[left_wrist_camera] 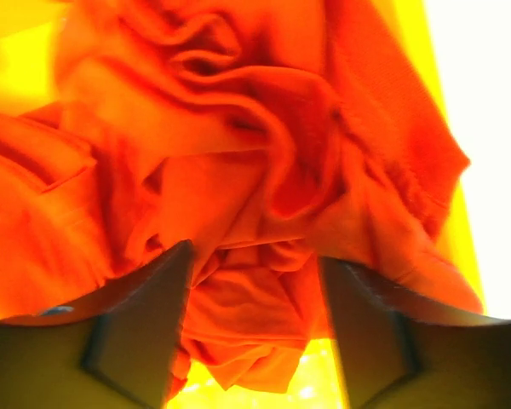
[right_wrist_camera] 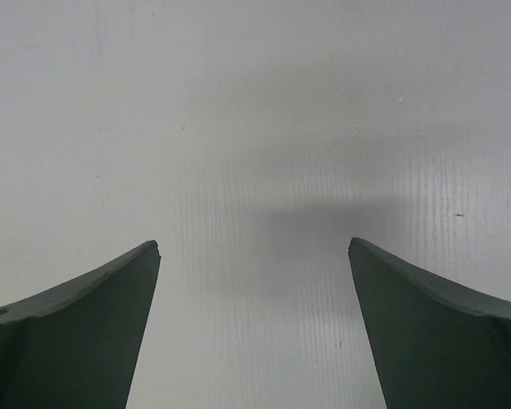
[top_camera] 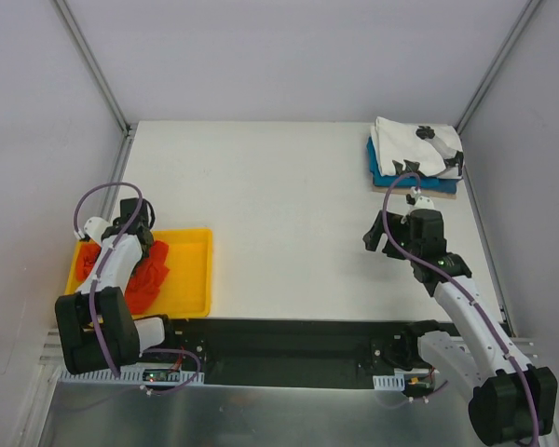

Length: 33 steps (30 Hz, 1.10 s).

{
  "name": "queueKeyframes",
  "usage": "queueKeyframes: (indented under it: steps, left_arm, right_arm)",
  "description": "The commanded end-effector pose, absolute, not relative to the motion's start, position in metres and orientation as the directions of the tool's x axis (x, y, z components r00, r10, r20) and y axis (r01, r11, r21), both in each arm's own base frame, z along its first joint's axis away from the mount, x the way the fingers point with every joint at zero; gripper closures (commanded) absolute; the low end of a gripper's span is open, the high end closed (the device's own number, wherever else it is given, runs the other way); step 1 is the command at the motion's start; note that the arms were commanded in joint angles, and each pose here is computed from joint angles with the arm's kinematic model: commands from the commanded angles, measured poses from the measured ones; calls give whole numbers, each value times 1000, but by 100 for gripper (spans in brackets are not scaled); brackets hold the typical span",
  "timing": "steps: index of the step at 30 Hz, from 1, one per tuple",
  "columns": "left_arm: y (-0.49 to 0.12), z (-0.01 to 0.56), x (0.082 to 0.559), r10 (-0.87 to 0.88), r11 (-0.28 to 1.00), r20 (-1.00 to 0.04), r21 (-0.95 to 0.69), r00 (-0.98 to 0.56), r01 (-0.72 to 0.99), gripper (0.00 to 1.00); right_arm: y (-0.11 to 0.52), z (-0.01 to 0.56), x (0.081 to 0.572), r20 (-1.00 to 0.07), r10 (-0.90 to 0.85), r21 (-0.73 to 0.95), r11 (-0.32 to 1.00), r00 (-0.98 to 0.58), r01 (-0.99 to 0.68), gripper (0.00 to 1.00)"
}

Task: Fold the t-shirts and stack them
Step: Grab the tshirt from the pile

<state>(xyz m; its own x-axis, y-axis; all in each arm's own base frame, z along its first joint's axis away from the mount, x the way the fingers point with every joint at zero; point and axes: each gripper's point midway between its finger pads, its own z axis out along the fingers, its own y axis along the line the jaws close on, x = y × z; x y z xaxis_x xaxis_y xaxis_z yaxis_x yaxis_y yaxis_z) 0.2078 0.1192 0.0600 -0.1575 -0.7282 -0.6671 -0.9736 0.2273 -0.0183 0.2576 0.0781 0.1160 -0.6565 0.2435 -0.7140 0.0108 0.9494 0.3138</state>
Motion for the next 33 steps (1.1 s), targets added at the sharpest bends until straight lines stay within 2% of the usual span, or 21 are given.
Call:
queueKeyframes:
  steps: [1,2,4,7,8,12,15,17,18,19,20,21,25,33]
  left_arm:
    - [116,64,234,-751,297,-628,-45,-204,-954,53]
    - [113,61,236,-760,314,-610,-41,-225,-948,100]
    - [96,63,246,-788,392,-548,-93,-282,-915,100]
    - [82,81,252,-792,443,-552,-225,-262,-868,100]
    - [83,102,254,-780,449,-590,-295,-209,-844,100]
    - [92,143,238,-716,462,-693,-385,-80,-799,100]
    - [101,149,225,-695,416,-719,-414,11,-810,100]
    - [105,142,225,-689,405,-725,-381,-3,-831,100]
    - [107,139,225,-683,411,-730,-355,-25,-840,96]
    - [109,140,227,-680,409,-732,-342,-33,-846,48]
    - [112,130,229,-684,398,-727,-298,-64,-868,8]
    - [115,126,229,-680,389,-729,-273,-75,-880,1]
    - [122,103,233,-724,353,-677,-200,-131,-914,1]
    - [132,33,229,-864,237,-477,-107,-159,-966,1]
  right_arm:
    - [82,130,264,-746,236,322,946,-623,-28,3]
    - [83,131,263,-749,239,326,945,-618,-28,3]
    - [83,133,262,-751,240,328,944,-616,-32,3]
    - [82,136,260,-759,238,326,945,-606,-38,3]
    - [82,137,261,-763,245,332,943,-598,-38,3]
    - [87,139,261,-762,244,346,936,-600,-58,3]
    - [85,137,261,-760,243,339,939,-603,-50,3]
    - [86,138,262,-760,244,344,937,-602,-54,3]
    - [88,138,263,-756,243,349,935,-607,-60,2]
    - [89,138,262,-755,239,347,936,-610,-63,2]
    - [88,137,262,-754,238,347,936,-612,-62,2]
    - [88,136,262,-751,238,346,937,-615,-59,3]
    - [88,136,262,-751,239,345,937,-615,-57,2]
    - [86,136,261,-755,236,336,940,-612,-52,2]
